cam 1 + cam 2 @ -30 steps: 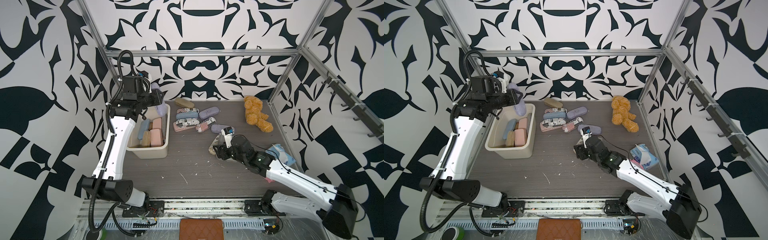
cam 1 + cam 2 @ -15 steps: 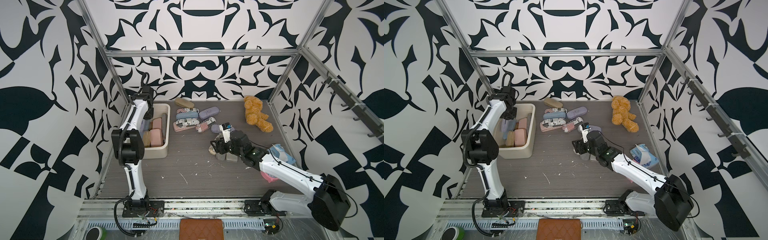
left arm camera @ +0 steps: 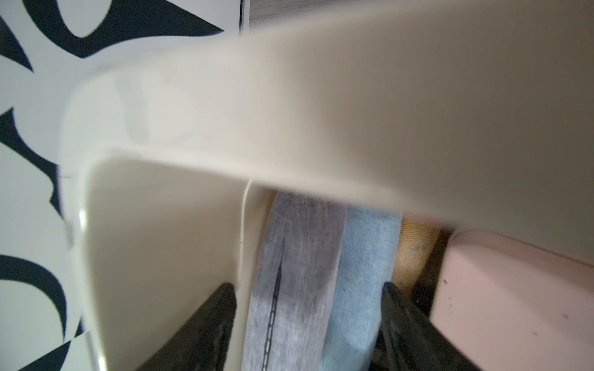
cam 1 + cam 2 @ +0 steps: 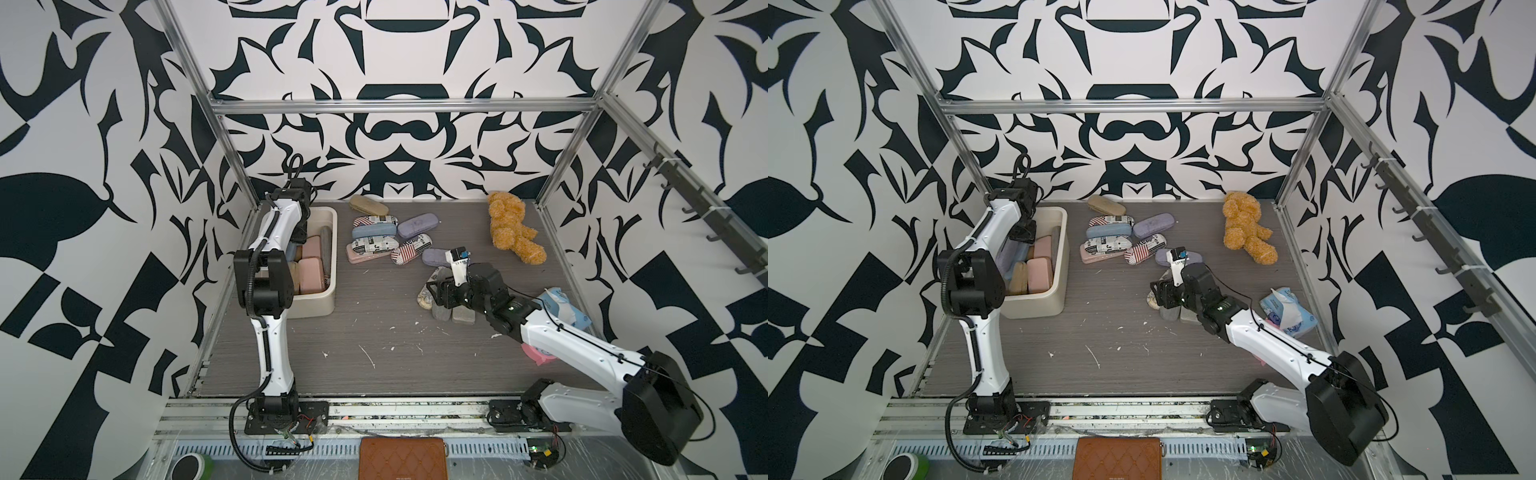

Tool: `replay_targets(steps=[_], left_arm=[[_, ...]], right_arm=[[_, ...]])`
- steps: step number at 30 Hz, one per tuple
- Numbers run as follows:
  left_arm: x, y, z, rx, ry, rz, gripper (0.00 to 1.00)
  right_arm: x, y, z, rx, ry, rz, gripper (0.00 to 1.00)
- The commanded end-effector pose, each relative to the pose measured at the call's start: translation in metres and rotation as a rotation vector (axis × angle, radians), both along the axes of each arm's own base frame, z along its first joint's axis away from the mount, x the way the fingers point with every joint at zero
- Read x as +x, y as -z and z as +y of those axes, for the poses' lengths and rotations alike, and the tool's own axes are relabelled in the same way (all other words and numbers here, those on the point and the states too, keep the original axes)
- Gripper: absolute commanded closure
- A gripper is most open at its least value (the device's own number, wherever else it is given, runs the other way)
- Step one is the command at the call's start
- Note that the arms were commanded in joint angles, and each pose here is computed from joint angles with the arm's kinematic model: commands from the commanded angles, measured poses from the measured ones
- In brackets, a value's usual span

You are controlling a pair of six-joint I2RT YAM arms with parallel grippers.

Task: Put the glasses cases into the storage boxes
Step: Place the glasses case in the storage box, then pick up the glasses case at the center of the board.

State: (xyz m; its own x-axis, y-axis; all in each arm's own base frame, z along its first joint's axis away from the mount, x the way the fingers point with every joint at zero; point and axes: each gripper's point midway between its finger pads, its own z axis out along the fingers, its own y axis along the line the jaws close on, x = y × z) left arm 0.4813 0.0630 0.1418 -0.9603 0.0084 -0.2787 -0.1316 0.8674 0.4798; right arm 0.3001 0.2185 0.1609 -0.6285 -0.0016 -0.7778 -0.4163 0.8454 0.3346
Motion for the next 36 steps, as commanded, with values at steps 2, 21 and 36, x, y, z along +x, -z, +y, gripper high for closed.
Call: replay_targets(steps=[2,21,36], left_arm=[[-0.015,-0.071,-0.008,0.038,-0.002,-0.102,0.06],[-0.135,-0.17,-0.225,-0.983,0.366,-0.756,0.01],[-0.211,-0.154,-0.283,-1.578,0.524,-0.603,0.01]], right_arm=[[0.007,-0.018,-0.006,-0.001,0.035,-0.036,0.29],[0.001,0.039,-0.087,-0.327,0.306,0.295,0.25],[0.028,0.052,-0.04,-0.208,0.162,0.301,0.23]])
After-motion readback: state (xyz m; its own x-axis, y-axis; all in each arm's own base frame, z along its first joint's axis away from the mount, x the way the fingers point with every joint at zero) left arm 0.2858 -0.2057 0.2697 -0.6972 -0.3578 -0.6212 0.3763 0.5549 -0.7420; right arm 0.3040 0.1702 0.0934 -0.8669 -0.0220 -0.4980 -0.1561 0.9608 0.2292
